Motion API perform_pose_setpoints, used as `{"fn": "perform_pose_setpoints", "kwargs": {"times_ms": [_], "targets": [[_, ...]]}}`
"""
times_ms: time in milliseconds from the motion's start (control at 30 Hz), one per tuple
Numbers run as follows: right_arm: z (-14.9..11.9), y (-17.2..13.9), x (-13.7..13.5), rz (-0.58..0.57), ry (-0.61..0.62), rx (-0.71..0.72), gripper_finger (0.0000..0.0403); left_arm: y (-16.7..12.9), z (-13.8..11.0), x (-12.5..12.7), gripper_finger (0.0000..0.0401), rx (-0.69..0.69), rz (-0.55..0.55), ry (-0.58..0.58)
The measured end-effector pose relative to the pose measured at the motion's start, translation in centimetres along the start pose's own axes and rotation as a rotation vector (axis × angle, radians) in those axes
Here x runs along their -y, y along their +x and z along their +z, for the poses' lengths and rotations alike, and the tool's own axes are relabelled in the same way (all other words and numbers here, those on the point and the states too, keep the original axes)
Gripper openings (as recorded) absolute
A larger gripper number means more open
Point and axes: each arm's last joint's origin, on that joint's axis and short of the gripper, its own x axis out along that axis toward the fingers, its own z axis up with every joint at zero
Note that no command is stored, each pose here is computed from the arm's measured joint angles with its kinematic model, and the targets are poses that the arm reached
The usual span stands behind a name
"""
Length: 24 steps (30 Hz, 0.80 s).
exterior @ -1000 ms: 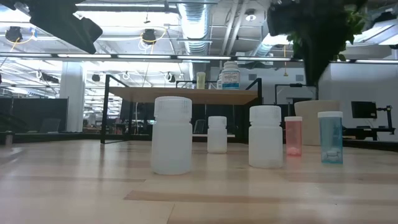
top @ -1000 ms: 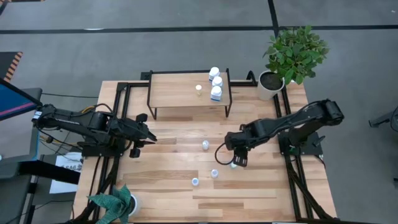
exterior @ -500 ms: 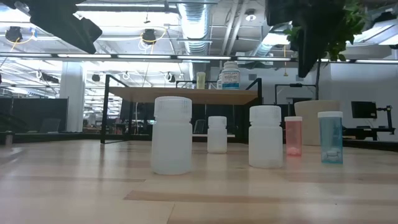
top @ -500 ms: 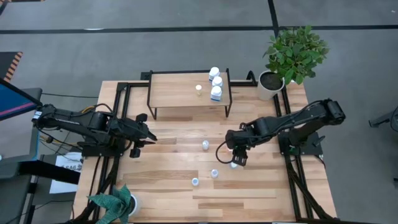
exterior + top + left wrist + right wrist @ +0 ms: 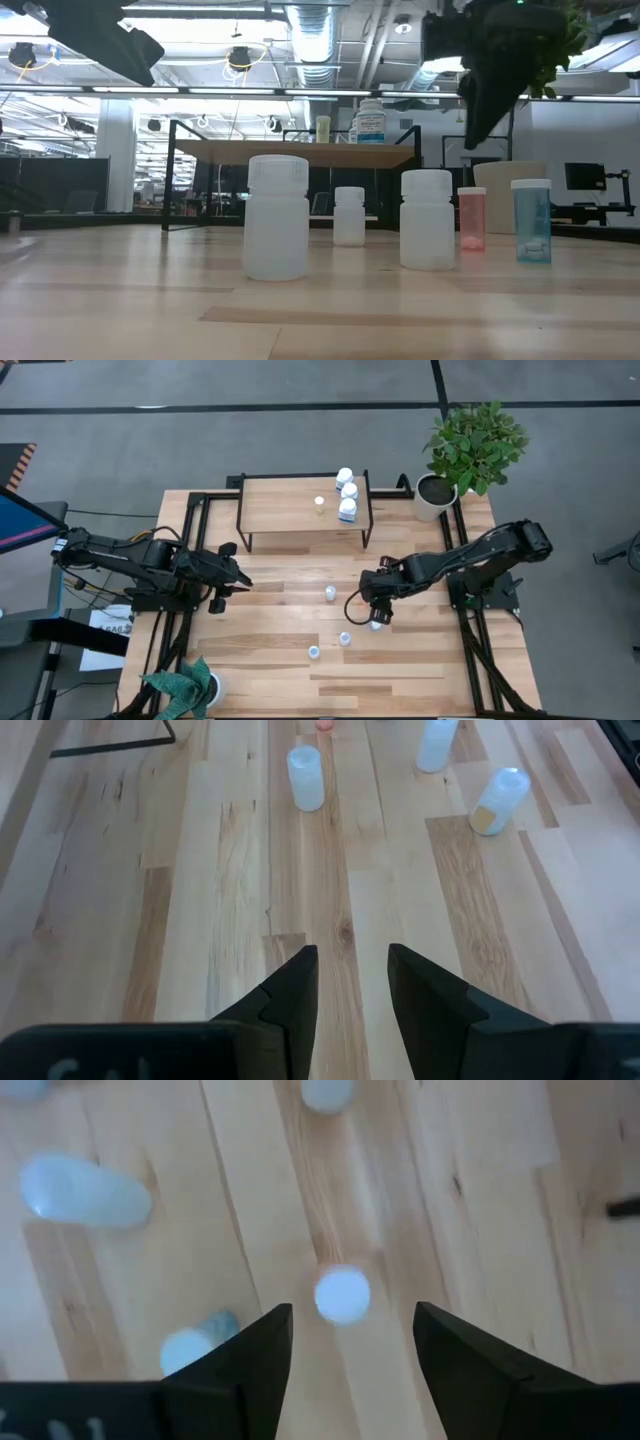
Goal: Pick and place medicine bottles onto shelf by color
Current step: Put the pink pill bottle on the shelf
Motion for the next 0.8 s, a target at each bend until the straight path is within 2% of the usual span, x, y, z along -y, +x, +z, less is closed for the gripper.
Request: {"fn": "perform_pose_setpoints", "kwargs": {"times_ms": [100, 533, 800], "targets": [[-0.1, 0.3, 0.0, -0.005, -0.008, -0.015, 0.0227, 0.0, 0.0, 0.0, 0.0109, 0.0, 0.0, 0.001], [0.2, 5.2, -0.7, -0.061, -0.039, -0.141, 0.0226, 0.0, 0.0, 0.0, 0.0109, 0.001, 0.0, 0.001], [0.4, 6.2, -0.8, -0.067, -0.044, -0.148, 0.0225, 0.0, 0.0, 0.0, 0.0109, -0.001, 0.0, 0.002]]}}
